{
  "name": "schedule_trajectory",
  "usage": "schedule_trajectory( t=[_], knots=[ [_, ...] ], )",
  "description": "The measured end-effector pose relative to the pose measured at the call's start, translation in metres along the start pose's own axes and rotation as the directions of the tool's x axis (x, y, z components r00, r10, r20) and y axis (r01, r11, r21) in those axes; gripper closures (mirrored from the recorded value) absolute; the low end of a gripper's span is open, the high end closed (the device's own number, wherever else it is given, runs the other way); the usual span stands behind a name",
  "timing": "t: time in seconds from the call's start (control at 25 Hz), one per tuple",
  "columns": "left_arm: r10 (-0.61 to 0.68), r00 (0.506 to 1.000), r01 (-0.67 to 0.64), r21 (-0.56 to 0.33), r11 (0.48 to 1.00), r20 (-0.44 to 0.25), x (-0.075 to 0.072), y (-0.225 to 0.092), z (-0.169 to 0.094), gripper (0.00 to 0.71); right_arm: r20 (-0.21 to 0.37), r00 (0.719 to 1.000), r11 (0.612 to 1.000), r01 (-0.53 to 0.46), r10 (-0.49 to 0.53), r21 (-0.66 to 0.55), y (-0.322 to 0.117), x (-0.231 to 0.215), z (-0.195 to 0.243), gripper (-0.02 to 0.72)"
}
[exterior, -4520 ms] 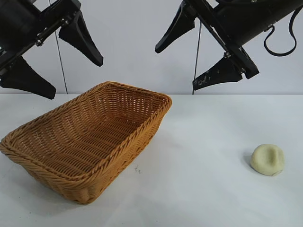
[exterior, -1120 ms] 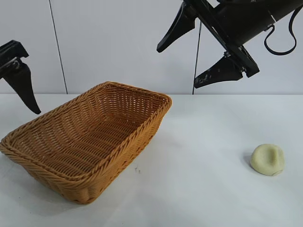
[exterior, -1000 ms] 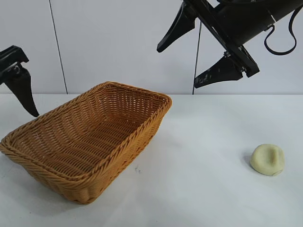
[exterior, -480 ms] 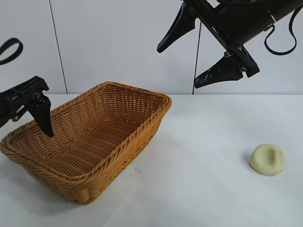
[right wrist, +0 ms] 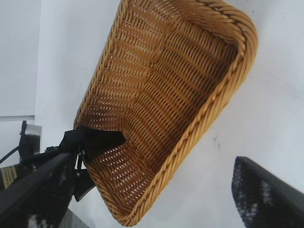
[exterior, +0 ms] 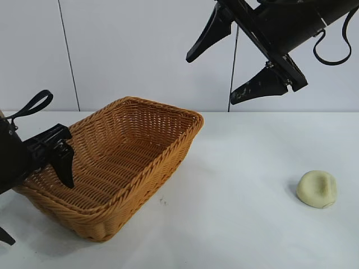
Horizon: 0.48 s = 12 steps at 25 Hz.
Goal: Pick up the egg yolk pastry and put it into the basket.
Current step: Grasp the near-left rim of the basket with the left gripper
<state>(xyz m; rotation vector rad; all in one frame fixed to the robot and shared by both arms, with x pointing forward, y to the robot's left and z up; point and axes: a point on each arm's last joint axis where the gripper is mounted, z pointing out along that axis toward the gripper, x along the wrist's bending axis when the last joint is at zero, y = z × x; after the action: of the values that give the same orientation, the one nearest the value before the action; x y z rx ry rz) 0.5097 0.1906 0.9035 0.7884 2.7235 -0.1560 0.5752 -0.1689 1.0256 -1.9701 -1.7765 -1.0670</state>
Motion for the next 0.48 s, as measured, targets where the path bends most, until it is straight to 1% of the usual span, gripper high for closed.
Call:
schedule_trajectory(
  t=[0.08,0.12,0.28,0.48],
  knots=[
    [0.0,1.0,0.0,0.0,1.0,-0.001,0.0,0.0,0.0,0.57,0.0,1.0,1.0,0.0,0.0,0.0,0.0,0.0,0.0,0.059],
    [-0.014,1.0,0.014,0.003,1.0,0.001,0.0,0.0,0.0,0.606,0.0,1.0,1.0,0.0,0.0,0.0,0.0,0.0,0.0,0.059],
    [-0.009,1.0,0.009,0.011,1.0,-0.007,-0.004,0.0,-0.003,0.611,0.001,1.0,1.0,0.001,-0.001,0.0,0.0,0.0,0.0,0.059],
    [0.108,0.994,-0.109,0.019,0.994,0.032,-0.028,0.001,-0.023,0.613,0.002,1.0,1.0,0.002,-0.002,0.001,0.0,0.0,0.0,0.059]
  ],
)
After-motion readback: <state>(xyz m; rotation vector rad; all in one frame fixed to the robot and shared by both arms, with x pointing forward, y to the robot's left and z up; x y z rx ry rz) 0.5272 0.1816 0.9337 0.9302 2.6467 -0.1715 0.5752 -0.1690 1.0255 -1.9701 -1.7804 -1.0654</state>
